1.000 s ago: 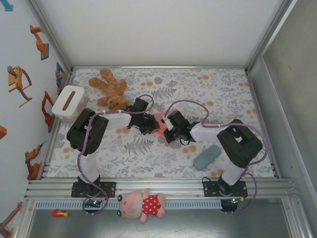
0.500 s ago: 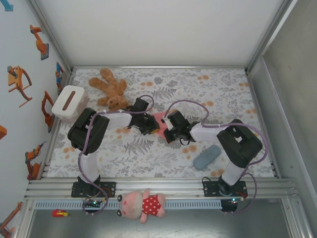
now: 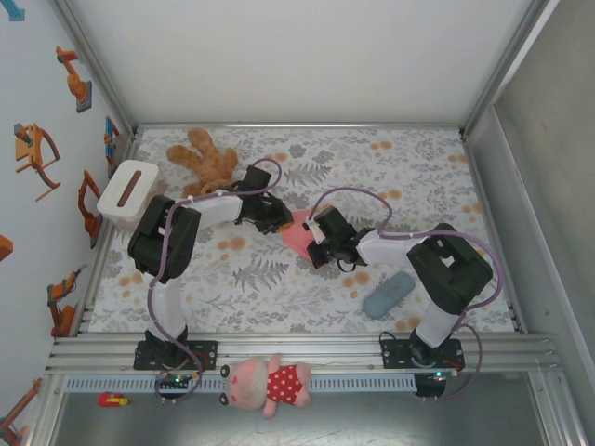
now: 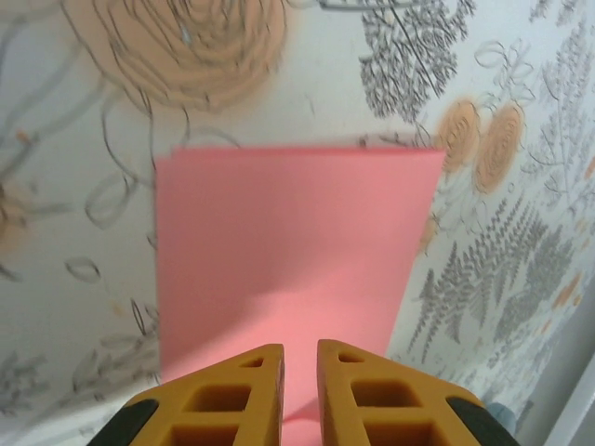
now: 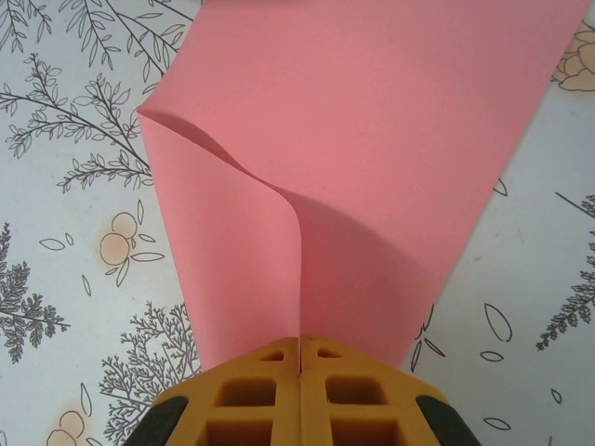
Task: Fold a paper plane with a square sheet of paper (pick it up from the middle)
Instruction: Third fold the triangle at the center of the table.
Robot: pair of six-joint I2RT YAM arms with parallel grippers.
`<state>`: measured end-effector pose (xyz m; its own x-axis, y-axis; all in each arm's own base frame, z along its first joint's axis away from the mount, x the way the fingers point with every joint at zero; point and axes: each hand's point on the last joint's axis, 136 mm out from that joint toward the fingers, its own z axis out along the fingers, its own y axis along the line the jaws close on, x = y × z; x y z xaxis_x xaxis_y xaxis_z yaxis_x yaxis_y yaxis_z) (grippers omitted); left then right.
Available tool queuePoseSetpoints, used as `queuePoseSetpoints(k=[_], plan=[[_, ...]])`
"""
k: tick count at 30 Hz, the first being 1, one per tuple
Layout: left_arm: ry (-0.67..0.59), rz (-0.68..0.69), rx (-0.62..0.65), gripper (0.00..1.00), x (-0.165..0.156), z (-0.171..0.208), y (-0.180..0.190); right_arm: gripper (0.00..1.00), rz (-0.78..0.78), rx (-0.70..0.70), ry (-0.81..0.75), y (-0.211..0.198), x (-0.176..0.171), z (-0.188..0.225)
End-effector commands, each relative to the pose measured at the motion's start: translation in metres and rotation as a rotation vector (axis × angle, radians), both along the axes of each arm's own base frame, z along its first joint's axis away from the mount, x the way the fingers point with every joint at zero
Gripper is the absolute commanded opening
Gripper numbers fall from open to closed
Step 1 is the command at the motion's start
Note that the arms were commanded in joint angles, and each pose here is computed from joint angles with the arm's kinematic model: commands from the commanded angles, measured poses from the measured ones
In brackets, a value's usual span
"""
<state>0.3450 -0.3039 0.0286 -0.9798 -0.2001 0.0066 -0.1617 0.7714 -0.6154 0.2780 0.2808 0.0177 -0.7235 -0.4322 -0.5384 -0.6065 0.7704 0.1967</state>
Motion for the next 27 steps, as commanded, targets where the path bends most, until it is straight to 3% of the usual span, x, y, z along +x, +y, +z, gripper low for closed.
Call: queuePoseSetpoints(k=[1, 27], plan=[[0.031, -0.046, 0.061, 0.16, -0.004, -0.016, 0.005, 0.00, -0.030, -0.020, 0.019, -0.005, 0.003, -0.007], [0.141, -0.126, 0.168, 0.11, -0.027, -0.053, 0.019, 0.00, -0.056, -0.001, -0.031, -0.006, 0.010, 0.008]])
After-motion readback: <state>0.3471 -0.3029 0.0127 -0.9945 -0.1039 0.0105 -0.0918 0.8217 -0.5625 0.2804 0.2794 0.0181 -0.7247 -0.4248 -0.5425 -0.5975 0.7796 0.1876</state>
